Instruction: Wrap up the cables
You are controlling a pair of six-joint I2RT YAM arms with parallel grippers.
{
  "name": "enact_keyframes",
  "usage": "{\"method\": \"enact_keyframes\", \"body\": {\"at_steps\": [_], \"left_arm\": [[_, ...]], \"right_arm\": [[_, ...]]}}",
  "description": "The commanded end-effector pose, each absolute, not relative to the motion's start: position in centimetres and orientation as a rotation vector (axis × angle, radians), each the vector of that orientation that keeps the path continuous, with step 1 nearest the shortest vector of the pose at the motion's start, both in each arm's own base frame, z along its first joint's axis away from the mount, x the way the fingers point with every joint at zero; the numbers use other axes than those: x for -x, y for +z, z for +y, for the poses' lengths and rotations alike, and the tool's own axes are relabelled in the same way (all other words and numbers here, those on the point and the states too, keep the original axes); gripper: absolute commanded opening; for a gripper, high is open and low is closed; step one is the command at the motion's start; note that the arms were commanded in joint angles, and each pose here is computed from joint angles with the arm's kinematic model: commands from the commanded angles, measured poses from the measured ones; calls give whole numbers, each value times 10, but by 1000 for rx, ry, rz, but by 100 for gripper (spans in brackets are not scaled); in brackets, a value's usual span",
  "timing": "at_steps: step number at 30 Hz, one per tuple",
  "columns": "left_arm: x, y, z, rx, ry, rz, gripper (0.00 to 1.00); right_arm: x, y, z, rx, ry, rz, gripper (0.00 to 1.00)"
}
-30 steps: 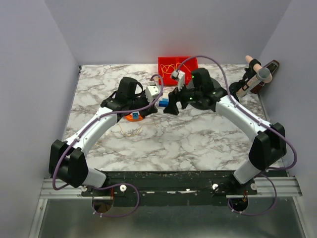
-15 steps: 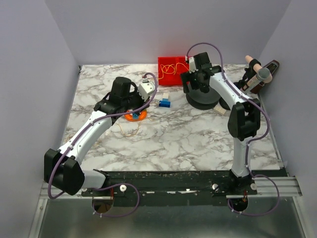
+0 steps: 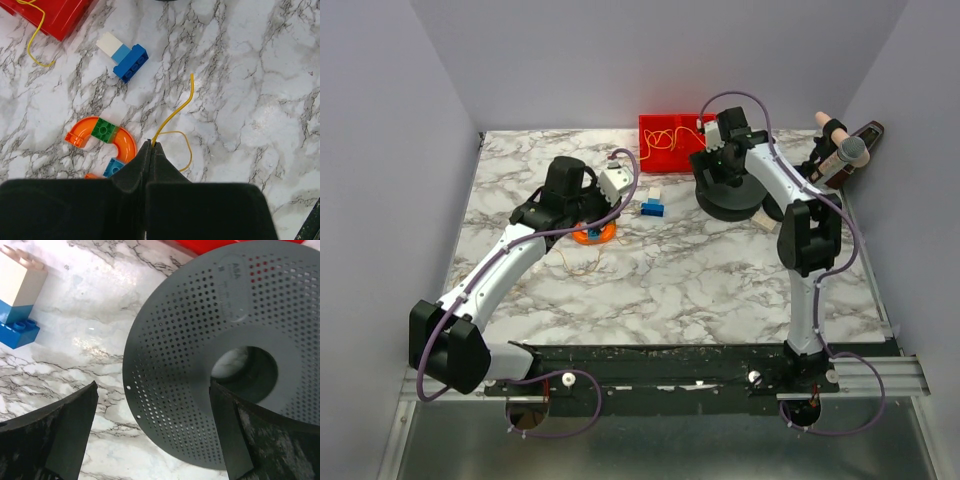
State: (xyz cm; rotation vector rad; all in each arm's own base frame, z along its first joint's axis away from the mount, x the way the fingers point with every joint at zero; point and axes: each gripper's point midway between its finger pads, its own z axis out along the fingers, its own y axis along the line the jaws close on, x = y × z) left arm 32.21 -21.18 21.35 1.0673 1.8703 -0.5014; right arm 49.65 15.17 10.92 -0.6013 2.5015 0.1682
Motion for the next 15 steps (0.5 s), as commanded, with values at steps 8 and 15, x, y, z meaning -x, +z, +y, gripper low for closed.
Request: {"method": "enact_keyframes", "body": {"at_steps": [8, 15], "left_arm": [[-321, 217, -213, -1096, -515, 1863, 0], [-323, 215, -215, -1103, -523, 1864, 0]], "right_arm": [[-499, 58, 136, 686, 25, 2629, 100], [-501, 66, 141, 712, 57, 2569, 100]]}}
